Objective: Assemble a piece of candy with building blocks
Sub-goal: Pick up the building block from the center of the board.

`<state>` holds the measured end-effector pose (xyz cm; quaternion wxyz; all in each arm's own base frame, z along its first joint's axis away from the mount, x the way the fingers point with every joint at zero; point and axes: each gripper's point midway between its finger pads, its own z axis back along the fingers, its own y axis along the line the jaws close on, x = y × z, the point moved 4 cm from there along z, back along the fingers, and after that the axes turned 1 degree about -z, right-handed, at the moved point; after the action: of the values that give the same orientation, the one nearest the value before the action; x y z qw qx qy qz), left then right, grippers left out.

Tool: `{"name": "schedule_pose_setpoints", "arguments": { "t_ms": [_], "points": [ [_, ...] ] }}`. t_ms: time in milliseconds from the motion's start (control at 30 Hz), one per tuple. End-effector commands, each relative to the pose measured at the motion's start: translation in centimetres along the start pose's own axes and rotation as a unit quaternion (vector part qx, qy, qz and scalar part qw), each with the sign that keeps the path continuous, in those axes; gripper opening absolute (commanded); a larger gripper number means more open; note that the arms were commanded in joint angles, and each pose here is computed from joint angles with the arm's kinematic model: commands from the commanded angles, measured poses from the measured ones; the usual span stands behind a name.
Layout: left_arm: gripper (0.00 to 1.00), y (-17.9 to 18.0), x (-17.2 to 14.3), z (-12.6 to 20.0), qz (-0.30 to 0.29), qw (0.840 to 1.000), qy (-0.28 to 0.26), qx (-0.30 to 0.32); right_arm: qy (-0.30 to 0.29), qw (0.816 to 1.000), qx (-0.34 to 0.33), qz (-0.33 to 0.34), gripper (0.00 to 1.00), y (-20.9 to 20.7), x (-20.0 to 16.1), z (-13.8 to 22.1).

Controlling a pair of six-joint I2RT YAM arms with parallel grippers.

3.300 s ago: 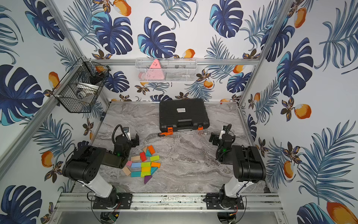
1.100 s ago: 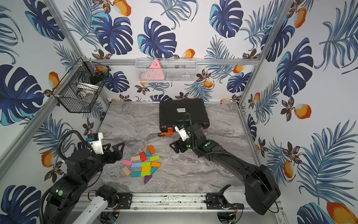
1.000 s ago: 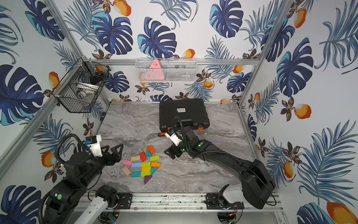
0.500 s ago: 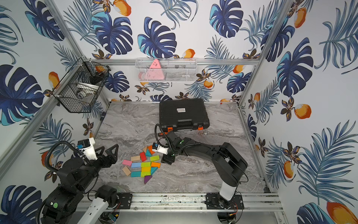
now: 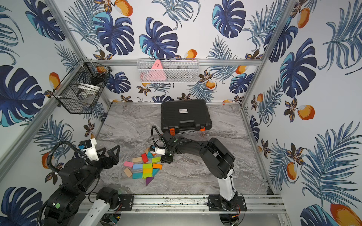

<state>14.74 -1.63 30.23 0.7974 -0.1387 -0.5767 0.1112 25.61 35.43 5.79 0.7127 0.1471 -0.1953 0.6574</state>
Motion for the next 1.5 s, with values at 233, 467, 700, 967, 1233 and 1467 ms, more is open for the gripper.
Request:
{"name": "schedule_pose_setpoints", "arguments": {
  "t_ms": [233, 467, 700, 967, 1233, 1467],
  "points": [
    [0.88, -0.1, 0.3, -0.4, -0.004, 1.000, -0.004, -0.004, 0.023, 0.999, 0.029, 0.028, 0.64, 0.8, -0.5, -2.2],
    [0.88, -0.1, 0.4, -0.3, -0.004, 1.000, -0.007, -0.005, 0.030, 0.997, 0.049, 0.041, 0.64, 1.6, -0.1, -3.1],
    [0.88, -0.1, 0.3, -0.4, -0.003, 1.000, -0.005, -0.004, 0.038, 0.996, 0.063, 0.046, 0.50, 2.1, -0.3, -3.2],
    [0.88, 0.0, 0.4, -0.4, -0.003, 1.000, -0.006, -0.002, 0.048, 0.996, 0.063, 0.047, 0.34, 2.1, -0.4, -2.7],
    [0.88, 0.0, 0.3, -0.5, -0.002, 1.000, -0.004, -0.001, 0.043, 0.996, 0.047, 0.059, 0.25, 1.9, 0.0, -1.1],
    [0.88, 0.0, 0.3, -0.6, -0.001, 1.000, -0.002, 0.000, 0.008, 0.998, 0.029, 0.058, 0.23, 0.6, 1.0, 3.8]
  ]
}}
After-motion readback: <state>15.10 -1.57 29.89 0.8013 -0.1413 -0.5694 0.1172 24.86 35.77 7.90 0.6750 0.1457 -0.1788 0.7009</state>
